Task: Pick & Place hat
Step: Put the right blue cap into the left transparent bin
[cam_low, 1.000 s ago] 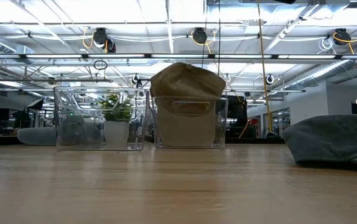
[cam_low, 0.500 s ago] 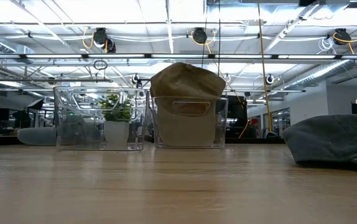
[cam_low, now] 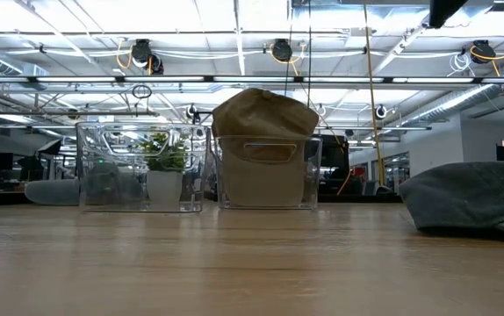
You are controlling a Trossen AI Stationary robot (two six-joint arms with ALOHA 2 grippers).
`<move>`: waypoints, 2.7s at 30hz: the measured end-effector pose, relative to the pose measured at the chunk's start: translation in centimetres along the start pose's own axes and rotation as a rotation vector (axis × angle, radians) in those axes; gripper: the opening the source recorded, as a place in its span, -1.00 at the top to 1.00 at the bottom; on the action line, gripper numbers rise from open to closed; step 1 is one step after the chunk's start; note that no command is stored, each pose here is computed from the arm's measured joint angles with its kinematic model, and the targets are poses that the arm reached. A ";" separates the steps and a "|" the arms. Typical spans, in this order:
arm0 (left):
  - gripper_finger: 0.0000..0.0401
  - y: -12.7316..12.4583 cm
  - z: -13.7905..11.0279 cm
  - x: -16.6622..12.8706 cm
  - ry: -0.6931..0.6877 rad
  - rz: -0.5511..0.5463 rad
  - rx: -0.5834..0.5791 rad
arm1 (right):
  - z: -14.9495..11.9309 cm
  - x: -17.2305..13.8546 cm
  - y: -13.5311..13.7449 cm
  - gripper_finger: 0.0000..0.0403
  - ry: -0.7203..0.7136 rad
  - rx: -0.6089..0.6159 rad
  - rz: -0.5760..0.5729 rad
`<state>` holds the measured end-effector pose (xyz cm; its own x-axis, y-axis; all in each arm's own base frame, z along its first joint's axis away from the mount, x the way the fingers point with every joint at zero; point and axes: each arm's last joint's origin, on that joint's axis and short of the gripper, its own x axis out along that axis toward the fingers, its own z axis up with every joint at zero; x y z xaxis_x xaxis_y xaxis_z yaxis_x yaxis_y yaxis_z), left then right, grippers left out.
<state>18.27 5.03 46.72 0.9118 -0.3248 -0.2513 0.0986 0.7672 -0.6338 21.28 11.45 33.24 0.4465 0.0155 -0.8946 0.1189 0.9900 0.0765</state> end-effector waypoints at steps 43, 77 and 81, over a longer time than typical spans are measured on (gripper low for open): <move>0.09 0.0 -0.1 0.0 0.005 0.003 0.005 | -6.0 13.8 -8.4 -0.47 0.281 0.021 0.093; 0.09 0.0 0.0 0.0 0.003 0.003 -0.011 | -4.8 12.5 -8.1 0.99 0.230 -0.003 0.108; 0.09 0.0 0.0 0.0 0.001 0.003 -0.009 | -3.1 10.5 -7.7 1.00 0.176 -0.038 0.120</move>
<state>18.27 5.03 46.70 0.9118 -0.3232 -0.2534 0.0926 0.7629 -0.6399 22.35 4.42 21.90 0.2936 0.1542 -0.9434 0.0390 0.9841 0.1730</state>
